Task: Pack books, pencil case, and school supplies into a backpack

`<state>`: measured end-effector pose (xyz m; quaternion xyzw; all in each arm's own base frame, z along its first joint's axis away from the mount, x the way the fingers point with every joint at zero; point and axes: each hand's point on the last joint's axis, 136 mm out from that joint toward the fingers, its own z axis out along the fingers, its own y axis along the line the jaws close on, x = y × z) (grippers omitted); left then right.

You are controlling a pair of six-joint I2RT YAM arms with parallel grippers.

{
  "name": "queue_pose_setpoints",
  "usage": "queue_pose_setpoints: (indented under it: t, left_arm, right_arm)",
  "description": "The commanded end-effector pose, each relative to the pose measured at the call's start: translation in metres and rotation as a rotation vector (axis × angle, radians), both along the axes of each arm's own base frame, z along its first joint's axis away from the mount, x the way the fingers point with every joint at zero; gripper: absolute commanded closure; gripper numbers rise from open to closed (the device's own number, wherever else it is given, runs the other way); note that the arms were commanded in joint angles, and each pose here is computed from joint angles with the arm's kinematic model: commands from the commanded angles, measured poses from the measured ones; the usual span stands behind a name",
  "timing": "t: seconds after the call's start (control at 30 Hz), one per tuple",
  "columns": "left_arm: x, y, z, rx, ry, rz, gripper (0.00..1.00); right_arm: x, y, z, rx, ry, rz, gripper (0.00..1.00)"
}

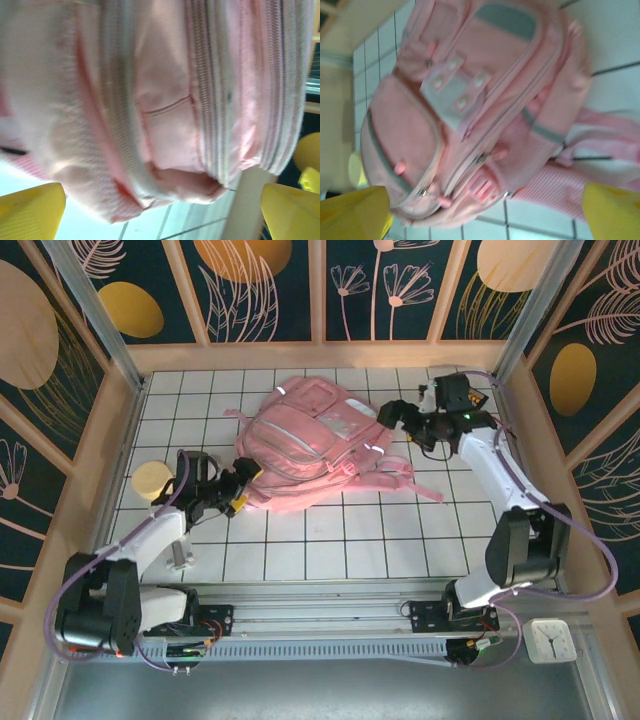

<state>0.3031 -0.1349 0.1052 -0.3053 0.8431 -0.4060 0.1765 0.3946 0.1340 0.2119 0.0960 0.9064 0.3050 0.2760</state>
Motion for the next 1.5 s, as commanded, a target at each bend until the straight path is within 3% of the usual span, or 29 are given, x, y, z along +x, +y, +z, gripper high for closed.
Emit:
queue_pose_setpoints:
  t: [0.0,0.17,0.27,0.43,0.67,0.77,0.9,1.0,1.1,1.3,1.47]
  left_arm:
    - [-0.033,0.029,-0.027,0.192,0.076,0.018,0.01]
    - [-0.023,0.06,0.006,0.34,-0.083,0.127,0.01]
    - [-0.01,0.08,0.024,0.424,-0.175,0.222,0.01]
    - [0.009,0.113,0.05,0.63,-0.29,0.311,0.01]
    - [0.008,0.143,0.101,0.925,-0.7,0.384,0.01]
    - [-0.004,0.168,0.095,0.973,-0.658,0.532,0.01]
    - [0.001,0.168,0.078,1.04,-0.625,0.471,0.01]
    - [0.002,0.176,0.076,1.091,-0.64,0.516,0.01]
    - [0.004,0.188,0.073,1.128,-0.631,0.57,0.01]
    - [0.019,0.193,0.057,1.151,-0.649,0.547,0.01]
    - [0.035,0.191,0.04,1.158,-0.663,0.505,0.01]
  right_arm:
    - [0.012,-0.027,0.024,-0.081,-0.241,-0.109,0.01]
    - [-0.003,-0.029,0.057,-0.191,-0.667,-0.023,0.01]
    - [-0.014,-0.027,0.061,-0.287,-0.811,0.059,0.01]
    - [-0.01,-0.057,0.042,-0.416,-0.76,-0.023,0.01]
    - [-0.013,-0.122,-0.01,-0.483,-0.708,-0.14,0.02]
    - [-0.007,-0.127,-0.035,-0.438,-0.697,-0.131,0.02]
    - [0.001,-0.124,-0.066,-0.391,-0.699,-0.115,0.03]
    - [0.004,-0.117,-0.084,-0.345,-0.702,-0.078,0.01]
    - [0.002,-0.111,-0.083,-0.351,-0.773,-0.044,0.01]
    - [-0.027,-0.118,-0.074,-0.385,-0.89,-0.132,0.01]
    - [-0.03,-0.121,-0.076,-0.417,-0.914,-0.172,0.01]
